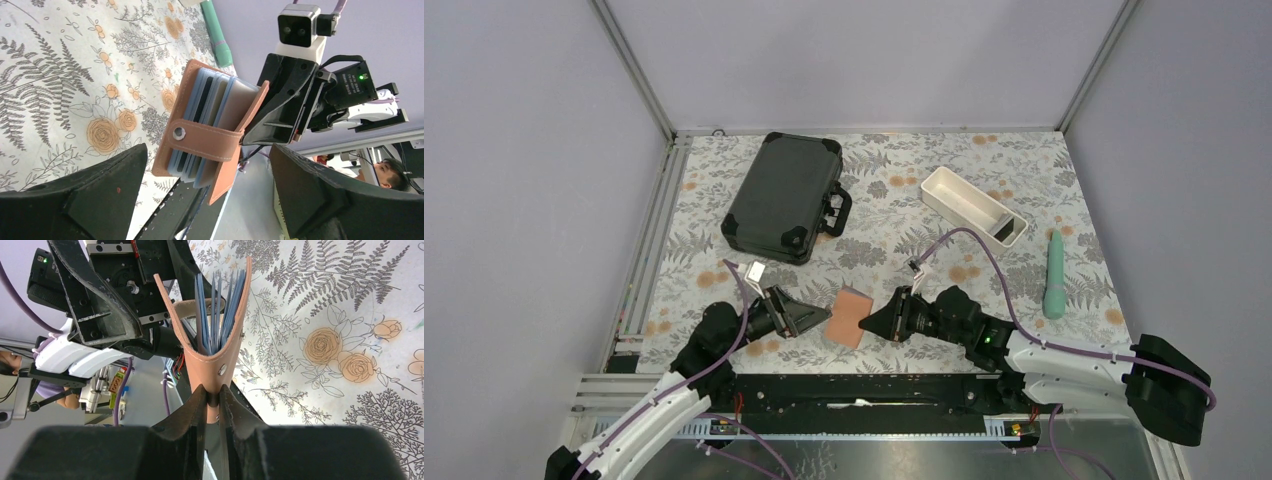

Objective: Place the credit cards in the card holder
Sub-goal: Pick up the card holder from the center of the board.

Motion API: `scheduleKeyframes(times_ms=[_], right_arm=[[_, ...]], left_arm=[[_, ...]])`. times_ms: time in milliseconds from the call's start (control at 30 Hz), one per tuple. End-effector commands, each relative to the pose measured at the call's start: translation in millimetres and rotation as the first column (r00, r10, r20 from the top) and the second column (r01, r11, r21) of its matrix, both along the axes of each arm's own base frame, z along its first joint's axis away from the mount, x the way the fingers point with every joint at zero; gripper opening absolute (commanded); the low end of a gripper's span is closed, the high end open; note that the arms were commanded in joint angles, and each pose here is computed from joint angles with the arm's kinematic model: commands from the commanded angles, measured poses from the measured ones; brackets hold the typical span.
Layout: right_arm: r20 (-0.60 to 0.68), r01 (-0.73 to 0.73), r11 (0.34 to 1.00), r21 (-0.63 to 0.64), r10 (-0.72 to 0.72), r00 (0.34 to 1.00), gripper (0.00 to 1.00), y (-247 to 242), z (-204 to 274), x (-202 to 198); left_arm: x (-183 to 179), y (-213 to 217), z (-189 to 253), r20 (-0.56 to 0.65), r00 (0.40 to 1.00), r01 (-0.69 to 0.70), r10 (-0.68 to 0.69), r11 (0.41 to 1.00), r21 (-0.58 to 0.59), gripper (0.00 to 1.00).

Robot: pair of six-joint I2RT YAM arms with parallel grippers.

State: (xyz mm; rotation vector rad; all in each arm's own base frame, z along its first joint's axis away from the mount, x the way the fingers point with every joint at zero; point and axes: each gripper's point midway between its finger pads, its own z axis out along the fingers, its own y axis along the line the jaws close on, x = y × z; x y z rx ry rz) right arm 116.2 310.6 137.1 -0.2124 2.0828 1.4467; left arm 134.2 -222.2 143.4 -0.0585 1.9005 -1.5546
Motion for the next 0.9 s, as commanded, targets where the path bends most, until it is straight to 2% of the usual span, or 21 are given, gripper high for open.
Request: scheduleKeyframes(times_ms=[0,233,400,633,867], right_arm=[[0.057,0.015,0.999,0.045,-0.018,0.998,0.00,0.7,18.1,5.0],[0.096,-0.038,0.994,0.100,0.029,0.995,0.00,2.4,36.6,-3.4],[0.150,-0.115,0.982,0.153,0.091,0.984,0.00,6.8,62.2,-13.5],[0.191,-0.170,0.967,0.187,0.134,0.972,0.00,11.0,81.4,-20.2],[0.209,-0.193,0.956,0.220,0.147,0.967,0.00,13.5,93.1,-22.7]], left_arm=[[4.9,4.7,0.1,0.018,0.999,-0.042,0.042,0.999,0.018,0.99],[-2.2,-0.5,11.0,0.067,0.998,0.017,-0.018,1.000,0.003,0.99],[-13.7,-9.4,10.1,0.069,0.989,0.130,-0.135,0.989,0.069,0.99],[-32.1,-22.4,35.3,0.102,0.958,0.270,-0.266,0.963,-0.020,0.98],[-46.2,-28.4,41.9,0.099,0.941,0.330,-0.323,0.942,-0.055,0.79]])
